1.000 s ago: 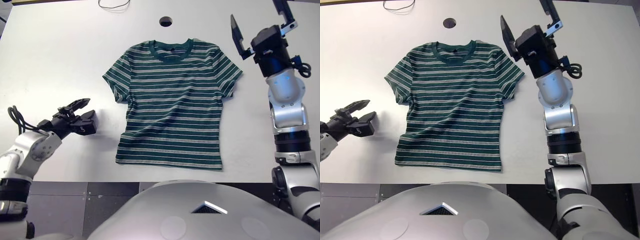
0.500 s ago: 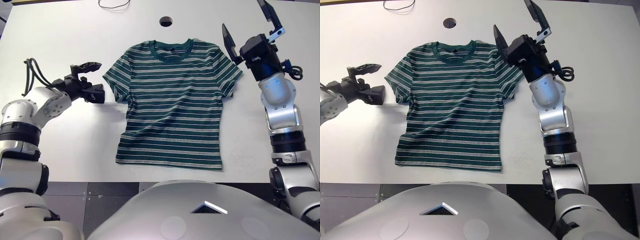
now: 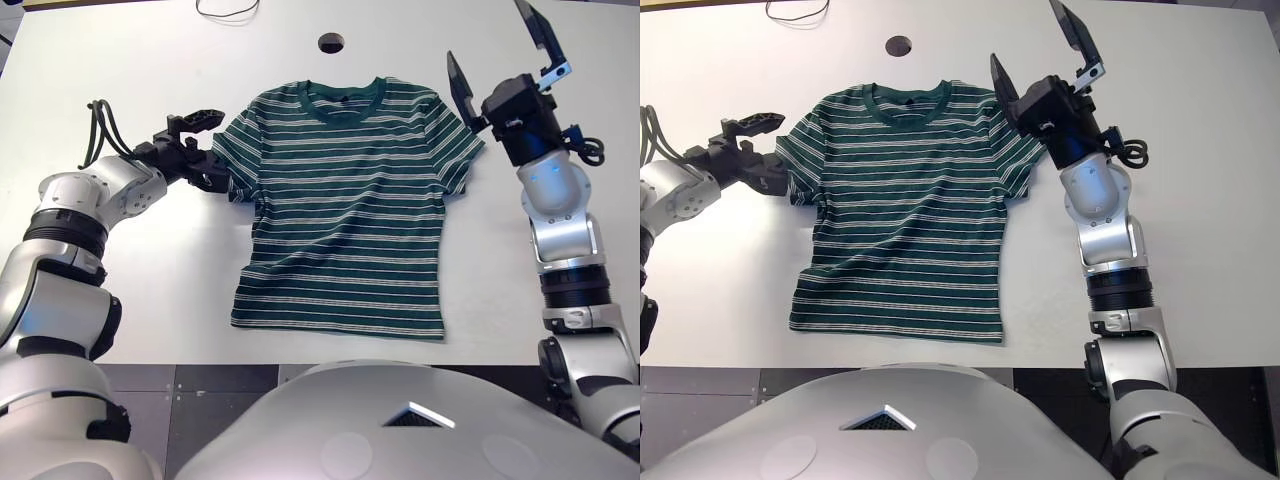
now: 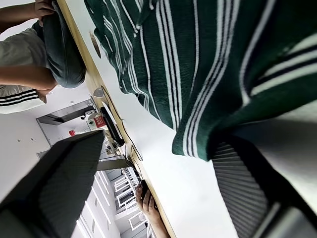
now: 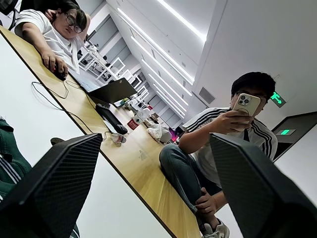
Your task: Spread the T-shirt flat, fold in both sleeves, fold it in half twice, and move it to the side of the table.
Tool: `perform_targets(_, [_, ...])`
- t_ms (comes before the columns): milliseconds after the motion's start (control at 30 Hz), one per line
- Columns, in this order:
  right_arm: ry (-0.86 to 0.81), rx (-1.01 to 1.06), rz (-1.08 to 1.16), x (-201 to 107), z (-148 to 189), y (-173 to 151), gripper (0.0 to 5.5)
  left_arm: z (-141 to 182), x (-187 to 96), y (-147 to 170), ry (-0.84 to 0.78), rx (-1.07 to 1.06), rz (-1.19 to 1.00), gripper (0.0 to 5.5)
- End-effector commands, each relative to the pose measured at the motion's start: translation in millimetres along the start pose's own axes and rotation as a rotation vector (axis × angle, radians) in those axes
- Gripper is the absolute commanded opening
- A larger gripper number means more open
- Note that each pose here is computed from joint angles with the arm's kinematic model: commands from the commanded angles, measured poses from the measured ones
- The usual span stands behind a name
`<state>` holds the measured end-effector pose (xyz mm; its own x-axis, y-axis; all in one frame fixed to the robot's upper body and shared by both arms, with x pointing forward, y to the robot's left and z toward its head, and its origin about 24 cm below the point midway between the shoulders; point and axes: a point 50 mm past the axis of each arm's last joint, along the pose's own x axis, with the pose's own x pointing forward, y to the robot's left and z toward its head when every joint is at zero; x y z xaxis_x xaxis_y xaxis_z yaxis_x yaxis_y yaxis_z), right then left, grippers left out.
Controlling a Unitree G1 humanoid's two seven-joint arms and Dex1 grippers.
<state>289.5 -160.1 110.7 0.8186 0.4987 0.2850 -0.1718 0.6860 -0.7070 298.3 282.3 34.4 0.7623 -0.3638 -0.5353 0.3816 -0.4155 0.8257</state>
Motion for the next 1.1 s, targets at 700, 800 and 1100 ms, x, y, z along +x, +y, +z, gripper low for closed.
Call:
perform_targets(700, [0.021,0.015,0.001,-11.2,-2.5,-1.6,3.98,14.2,-6.1,-46.7,0.019,-0.123,-0.102,0.12])
perform_targets(800, [0.025,0.021,0.001,-12.4,-3.5,0.2,3.98,11.4,-8.9,-42.9,0.048,-0.169,-0.007,0.12])
perform_targets(1100, [0.047,0.033,0.005,-14.7,-8.5,3.2,3.98,29.0,-8.1,-22.5,0.044,-0.288,0.347,0.12])
